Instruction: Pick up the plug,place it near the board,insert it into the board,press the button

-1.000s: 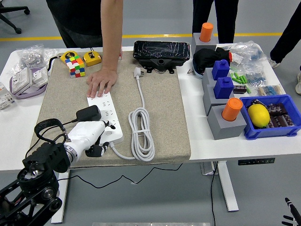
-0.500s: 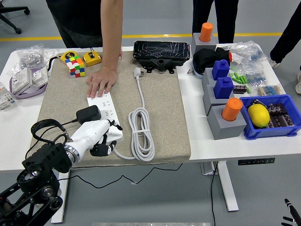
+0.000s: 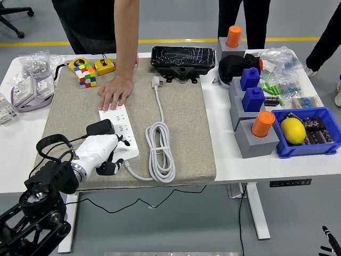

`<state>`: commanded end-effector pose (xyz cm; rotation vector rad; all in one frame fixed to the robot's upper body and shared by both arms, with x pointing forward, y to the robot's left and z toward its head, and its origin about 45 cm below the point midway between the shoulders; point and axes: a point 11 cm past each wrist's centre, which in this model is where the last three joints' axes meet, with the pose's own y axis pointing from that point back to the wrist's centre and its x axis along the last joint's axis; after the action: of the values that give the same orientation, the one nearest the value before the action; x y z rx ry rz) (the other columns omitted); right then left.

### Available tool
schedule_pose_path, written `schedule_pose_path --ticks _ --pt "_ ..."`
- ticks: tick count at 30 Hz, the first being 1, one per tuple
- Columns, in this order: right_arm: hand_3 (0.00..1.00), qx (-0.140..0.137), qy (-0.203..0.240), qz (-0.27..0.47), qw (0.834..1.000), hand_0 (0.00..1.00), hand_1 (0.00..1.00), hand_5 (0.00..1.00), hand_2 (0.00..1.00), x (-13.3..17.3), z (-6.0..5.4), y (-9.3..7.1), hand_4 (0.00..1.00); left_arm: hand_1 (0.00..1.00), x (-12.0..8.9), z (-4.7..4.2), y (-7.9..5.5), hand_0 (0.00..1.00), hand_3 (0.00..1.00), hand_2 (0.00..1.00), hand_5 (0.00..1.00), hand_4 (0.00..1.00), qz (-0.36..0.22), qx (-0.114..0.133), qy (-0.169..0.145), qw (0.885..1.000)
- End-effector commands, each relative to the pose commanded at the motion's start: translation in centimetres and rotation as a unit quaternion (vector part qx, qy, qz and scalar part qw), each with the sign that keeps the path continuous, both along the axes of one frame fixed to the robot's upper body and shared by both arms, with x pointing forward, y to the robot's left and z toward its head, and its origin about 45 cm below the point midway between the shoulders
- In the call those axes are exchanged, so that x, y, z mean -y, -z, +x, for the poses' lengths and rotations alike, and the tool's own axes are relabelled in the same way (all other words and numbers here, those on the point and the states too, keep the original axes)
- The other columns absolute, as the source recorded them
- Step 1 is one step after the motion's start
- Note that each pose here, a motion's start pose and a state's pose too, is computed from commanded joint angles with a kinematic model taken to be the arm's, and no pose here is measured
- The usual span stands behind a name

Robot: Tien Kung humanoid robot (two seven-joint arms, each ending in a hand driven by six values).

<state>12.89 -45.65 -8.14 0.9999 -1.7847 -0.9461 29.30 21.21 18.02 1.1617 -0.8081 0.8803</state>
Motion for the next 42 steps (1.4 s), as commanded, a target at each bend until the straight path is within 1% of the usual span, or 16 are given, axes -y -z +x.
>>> schedule_pose_path --ticks 3,4,12,15,16,23,27,28,32,33,34,39,40,42 --pt "0.768 0.001 0.0 0.0 1.0 0.806 0.75 0.998 0.729 0.0 0.1 0.0 0.998 0.046 -0.1 -0.04 0.1 0.148 0.828 0.149 0.002 0.647 0.006 -0.005 0.001 1.0" --pt "0.767 0.002 0.0 0.0 1.0 0.807 0.749 0.998 0.729 0.0 0.1 -0.1 0.998 0.046 0.0 -0.08 0.1 0.148 0.856 0.149 0.002 0.652 0.007 -0.008 0.003 1.0" --pt "0.768 0.004 0.001 0.0 1.0 0.807 0.75 0.998 0.729 0.0 0.3 -0.1 0.998 0.046 0.2 -0.2 0.9 0.147 0.854 0.149 0.002 0.652 0.005 -0.019 0.007 1.0" --pt "0.768 0.004 0.001 0.0 1.0 0.807 0.75 0.998 0.729 0.0 0.3 -0.1 0.998 0.046 0.0 -0.08 1.1 0.147 0.854 0.149 0.002 0.652 0.007 -0.021 0.005 1.0" --pt "0.768 0.004 0.001 0.0 1.0 0.807 0.75 0.998 0.729 0.0 0.3 -0.1 0.998 0.046 -0.1 -0.01 1.2 0.148 0.835 0.148 0.002 0.66 0.008 -0.022 0.003 1.0" --pt "0.768 0.005 0.001 0.0 1.0 0.807 0.749 0.998 0.729 0.1 0.4 -0.1 0.998 0.045 -0.6 0.2 1.6 0.147 0.832 0.149 0.002 0.66 0.014 -0.029 -0.002 0.999" --pt "0.768 0.005 0.002 -0.001 1.0 0.807 0.749 0.998 0.729 0.1 0.4 -0.2 0.998 0.045 -0.8 0.2 1.5 0.147 0.832 0.149 0.002 0.66 0.016 -0.031 -0.004 0.999" --pt "0.768 0.005 0.002 0.0 1.0 0.807 0.749 0.998 0.729 0.1 0.4 -0.2 0.998 0.045 -0.8 0.16 1.4 0.144 0.801 0.149 0.002 0.663 0.016 -0.031 -0.004 0.999" --pt "0.768 0.004 0.002 0.0 1.0 0.807 0.749 0.998 0.729 0.0 0.3 -0.1 0.998 0.045 -0.7 0.13 1.0 0.144 0.801 0.149 0.002 0.663 0.017 -0.029 -0.002 0.999" --pt "0.768 0.004 0.002 0.0 1.0 0.807 0.749 0.998 0.729 0.0 0.3 -0.1 0.998 0.045 -0.8 0.13 1.0 0.144 0.801 0.149 0.002 0.663 0.018 -0.03 -0.002 0.999" --pt "0.767 0.004 0.002 0.001 1.0 0.807 0.75 0.998 0.729 0.0 0.3 -0.1 0.998 0.045 -0.8 0.09 1.0 0.145 0.78 0.149 0.002 0.66 0.019 -0.031 -0.002 0.999" --pt "0.767 0.003 0.002 0.001 1.0 0.807 0.75 0.998 0.729 -0.1 0.2 0.0 0.998 0.045 -0.9 -0.15 1.1 0.145 0.78 0.149 0.002 0.66 0.024 -0.035 0.0 0.999" --pt "0.768 0.003 0.002 0.001 1.0 0.808 0.749 0.998 0.729 -0.1 0.2 0.0 0.998 0.044 -0.9 -0.18 1.1 0.146 0.764 0.149 0.002 0.655 0.024 -0.036 0.0 0.999" --pt "0.768 0.003 0.003 0.001 1.0 0.808 0.749 0.998 0.729 -0.1 0.1 0.0 0.998 0.044 -0.9 -0.26 1.3 0.146 0.764 0.149 0.002 0.655 0.025 -0.039 0.001 0.999"
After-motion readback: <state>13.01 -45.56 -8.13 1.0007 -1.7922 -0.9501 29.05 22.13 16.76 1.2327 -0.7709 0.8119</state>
